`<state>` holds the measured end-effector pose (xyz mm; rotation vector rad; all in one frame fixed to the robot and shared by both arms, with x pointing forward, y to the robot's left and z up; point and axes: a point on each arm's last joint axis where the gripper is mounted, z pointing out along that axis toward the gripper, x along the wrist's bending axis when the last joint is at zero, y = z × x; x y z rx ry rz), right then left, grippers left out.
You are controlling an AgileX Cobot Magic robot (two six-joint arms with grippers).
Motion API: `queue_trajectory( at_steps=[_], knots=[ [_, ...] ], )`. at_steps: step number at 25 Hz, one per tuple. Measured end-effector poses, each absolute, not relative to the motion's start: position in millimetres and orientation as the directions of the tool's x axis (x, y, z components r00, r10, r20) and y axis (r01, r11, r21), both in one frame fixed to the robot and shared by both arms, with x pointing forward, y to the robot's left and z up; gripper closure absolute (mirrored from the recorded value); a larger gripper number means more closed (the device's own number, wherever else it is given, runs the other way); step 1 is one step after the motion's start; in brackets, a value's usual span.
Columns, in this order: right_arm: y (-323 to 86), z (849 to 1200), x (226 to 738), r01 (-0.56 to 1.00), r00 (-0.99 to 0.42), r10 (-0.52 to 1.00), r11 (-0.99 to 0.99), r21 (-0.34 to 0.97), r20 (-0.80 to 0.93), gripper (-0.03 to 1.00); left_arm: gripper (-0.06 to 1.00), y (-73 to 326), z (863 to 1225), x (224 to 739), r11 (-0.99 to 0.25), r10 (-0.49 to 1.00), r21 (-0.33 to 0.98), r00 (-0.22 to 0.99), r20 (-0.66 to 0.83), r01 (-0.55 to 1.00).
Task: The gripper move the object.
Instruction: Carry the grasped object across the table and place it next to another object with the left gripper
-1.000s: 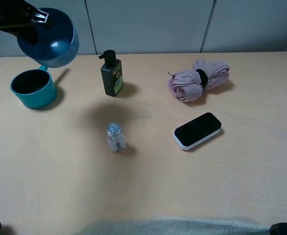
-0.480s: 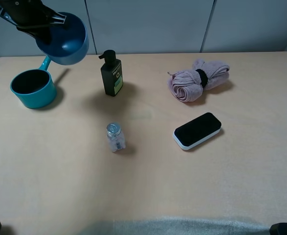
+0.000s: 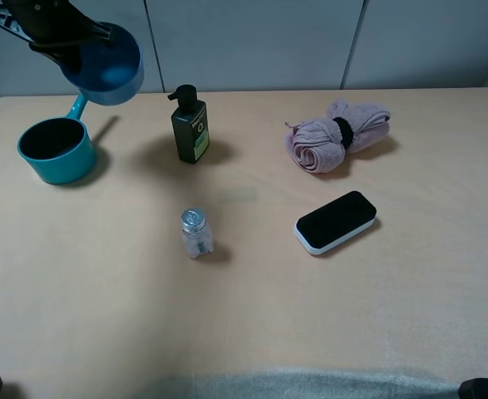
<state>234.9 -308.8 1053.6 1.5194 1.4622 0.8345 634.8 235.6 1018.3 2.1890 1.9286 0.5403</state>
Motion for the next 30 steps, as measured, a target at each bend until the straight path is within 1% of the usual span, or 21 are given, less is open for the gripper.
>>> queue_trajectory(
  at_steps=[9, 15, 22, 30],
  knots=[
    [-308.8, 1053.6, 234.9, 0.427, 0.095, 0.991, 0.041, 0.903, -0.09, 0.33, 0.88, 234.1, 996.1, 652.5, -0.138, 0.985, 0.345, 0.09, 0.15, 0.928],
    [-308.8, 1053.6, 234.9, 0.427, 0.095, 0.991, 0.041, 0.903, -0.09, 0.33, 0.88, 231.7, 974.5, 663.6, -0.133, 0.985, 0.318, 0.089, 0.149, 0.939],
    [-308.8, 1053.6, 234.9, 0.427, 0.095, 0.991, 0.041, 0.903, -0.09, 0.33, 0.88, 227.9, 953.0, 671.2, -0.105, 0.99, 0.304, 0.071, 0.119, 0.947],
    [-308.8, 1053.6, 234.9, 0.427, 0.095, 0.991, 0.041, 0.903, -0.09, 0.33, 0.88, 226.0, 931.7, 676.3, -0.105, 0.991, 0.289, 0.076, 0.112, 0.952]
  ],
)
